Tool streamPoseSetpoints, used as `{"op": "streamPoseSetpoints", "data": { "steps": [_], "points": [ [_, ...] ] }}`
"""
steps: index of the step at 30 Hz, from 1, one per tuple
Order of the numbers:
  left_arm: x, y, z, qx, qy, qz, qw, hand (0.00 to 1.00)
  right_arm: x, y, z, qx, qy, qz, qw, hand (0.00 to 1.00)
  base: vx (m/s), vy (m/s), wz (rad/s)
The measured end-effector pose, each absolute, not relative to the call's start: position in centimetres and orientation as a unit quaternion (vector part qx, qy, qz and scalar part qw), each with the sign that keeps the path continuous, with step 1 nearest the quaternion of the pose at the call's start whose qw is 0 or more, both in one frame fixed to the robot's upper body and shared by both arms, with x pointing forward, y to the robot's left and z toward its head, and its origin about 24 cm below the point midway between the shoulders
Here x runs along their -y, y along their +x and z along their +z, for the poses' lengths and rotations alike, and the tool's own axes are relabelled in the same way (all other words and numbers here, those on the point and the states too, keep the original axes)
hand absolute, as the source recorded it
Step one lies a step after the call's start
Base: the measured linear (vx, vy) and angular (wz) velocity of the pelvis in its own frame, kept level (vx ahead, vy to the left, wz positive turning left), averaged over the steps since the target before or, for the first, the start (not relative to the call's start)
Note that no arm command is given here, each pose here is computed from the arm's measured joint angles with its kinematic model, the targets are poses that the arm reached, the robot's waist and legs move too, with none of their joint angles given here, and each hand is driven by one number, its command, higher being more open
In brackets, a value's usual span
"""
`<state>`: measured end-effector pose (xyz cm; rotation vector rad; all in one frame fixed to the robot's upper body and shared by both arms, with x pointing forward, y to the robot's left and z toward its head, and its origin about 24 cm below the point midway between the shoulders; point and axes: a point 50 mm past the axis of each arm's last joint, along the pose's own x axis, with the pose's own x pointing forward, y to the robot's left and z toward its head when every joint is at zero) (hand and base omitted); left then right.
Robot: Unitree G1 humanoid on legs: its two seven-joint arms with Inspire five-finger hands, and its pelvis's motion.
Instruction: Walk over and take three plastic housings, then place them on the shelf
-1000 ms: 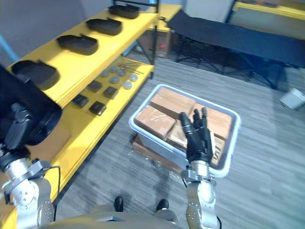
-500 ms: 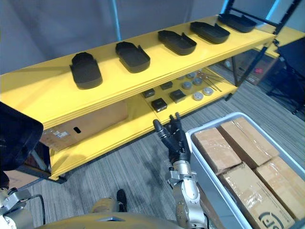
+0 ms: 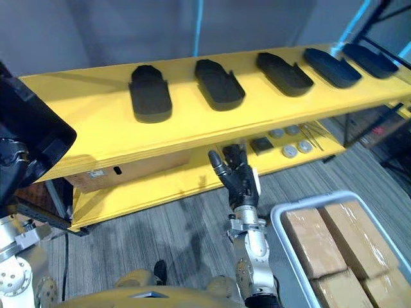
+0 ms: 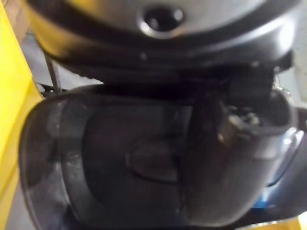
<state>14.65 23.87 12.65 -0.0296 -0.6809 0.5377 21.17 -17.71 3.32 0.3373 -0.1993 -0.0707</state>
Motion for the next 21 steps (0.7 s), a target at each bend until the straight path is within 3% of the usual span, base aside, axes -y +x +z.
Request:
{"op": "streamPoseSetpoints", "data": {
  "steps": [5, 12, 21],
  "points": [
    [-21.7, 15.9, 10.7, 0.283, -0.053, 0.218, 0.933, 0.0, 18.8, 21.4, 6.5, 0.183, 0.147, -0.065, 0.97, 1.0, 0.26, -0.114, 0.86],
    [-21.8, 15.3, 9.8, 0.263, -0.097, 0.235, 0.931, 0.0, 18.9, 20.9, 10.5, 0.297, 0.143, -0.094, 0.94, 1.0, 0.11, -0.054, 0.08],
    [-20.0, 15.5, 9.4, 0.253, -0.117, 0.188, 0.942, 0.0, 21.9, 17.0, 7.9, 0.255, 0.094, -0.254, 0.928, 1.0, -0.03, 0.071, 0.76]
  ]
}}
